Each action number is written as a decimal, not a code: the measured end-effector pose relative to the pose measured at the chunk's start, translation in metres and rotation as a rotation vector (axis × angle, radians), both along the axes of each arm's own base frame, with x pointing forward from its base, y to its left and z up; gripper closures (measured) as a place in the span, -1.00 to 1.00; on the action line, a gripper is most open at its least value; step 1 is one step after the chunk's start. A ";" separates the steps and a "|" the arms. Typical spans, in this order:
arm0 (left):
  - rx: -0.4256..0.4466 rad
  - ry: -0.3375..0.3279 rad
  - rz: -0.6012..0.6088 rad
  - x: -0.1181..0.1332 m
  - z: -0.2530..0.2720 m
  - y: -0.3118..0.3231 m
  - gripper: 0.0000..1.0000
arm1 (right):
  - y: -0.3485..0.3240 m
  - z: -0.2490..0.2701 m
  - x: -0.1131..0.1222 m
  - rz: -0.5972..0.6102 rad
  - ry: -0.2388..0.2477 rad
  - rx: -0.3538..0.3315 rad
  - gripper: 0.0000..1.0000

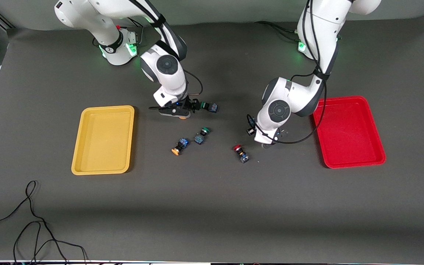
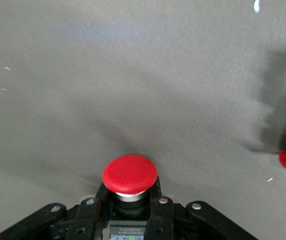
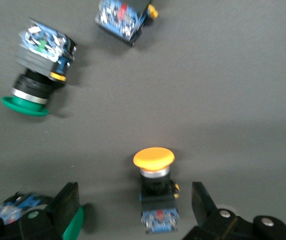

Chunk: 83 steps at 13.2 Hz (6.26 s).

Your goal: Place red and yellow buttons in trays

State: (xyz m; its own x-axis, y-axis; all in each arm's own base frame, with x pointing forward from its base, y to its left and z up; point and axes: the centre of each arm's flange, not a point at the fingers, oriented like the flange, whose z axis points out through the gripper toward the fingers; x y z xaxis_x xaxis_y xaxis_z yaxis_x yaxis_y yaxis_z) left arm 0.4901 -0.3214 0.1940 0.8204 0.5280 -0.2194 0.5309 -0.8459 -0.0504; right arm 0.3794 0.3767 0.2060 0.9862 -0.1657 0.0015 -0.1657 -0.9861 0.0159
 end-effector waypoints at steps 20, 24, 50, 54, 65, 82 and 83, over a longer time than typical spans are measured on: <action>-0.033 0.148 -0.360 -0.005 0.020 0.371 -0.22 | -0.088 0.126 0.102 0.120 0.062 -0.080 0.34; -0.032 0.150 -0.362 0.054 0.131 0.331 -1.00 | -0.288 0.140 0.171 0.260 0.076 -0.096 0.34; -0.089 -0.006 0.348 0.122 -0.007 -0.033 0.34 | -0.075 0.097 0.197 -0.241 0.124 0.013 -1.00; -0.073 0.015 0.320 0.133 0.012 -0.030 0.34 | -0.062 0.077 0.204 -0.435 0.064 0.028 -1.00; 0.109 0.095 -0.413 0.063 0.156 0.259 0.34 | -0.024 -0.038 0.179 -0.497 0.072 0.012 -0.68; 0.073 -0.024 -0.503 0.030 0.048 0.319 -0.95 | -0.309 0.081 0.215 0.202 0.161 -0.014 0.15; 0.083 -0.035 -0.500 0.032 0.073 0.320 -0.99 | -0.321 0.058 0.205 0.212 0.149 0.007 0.15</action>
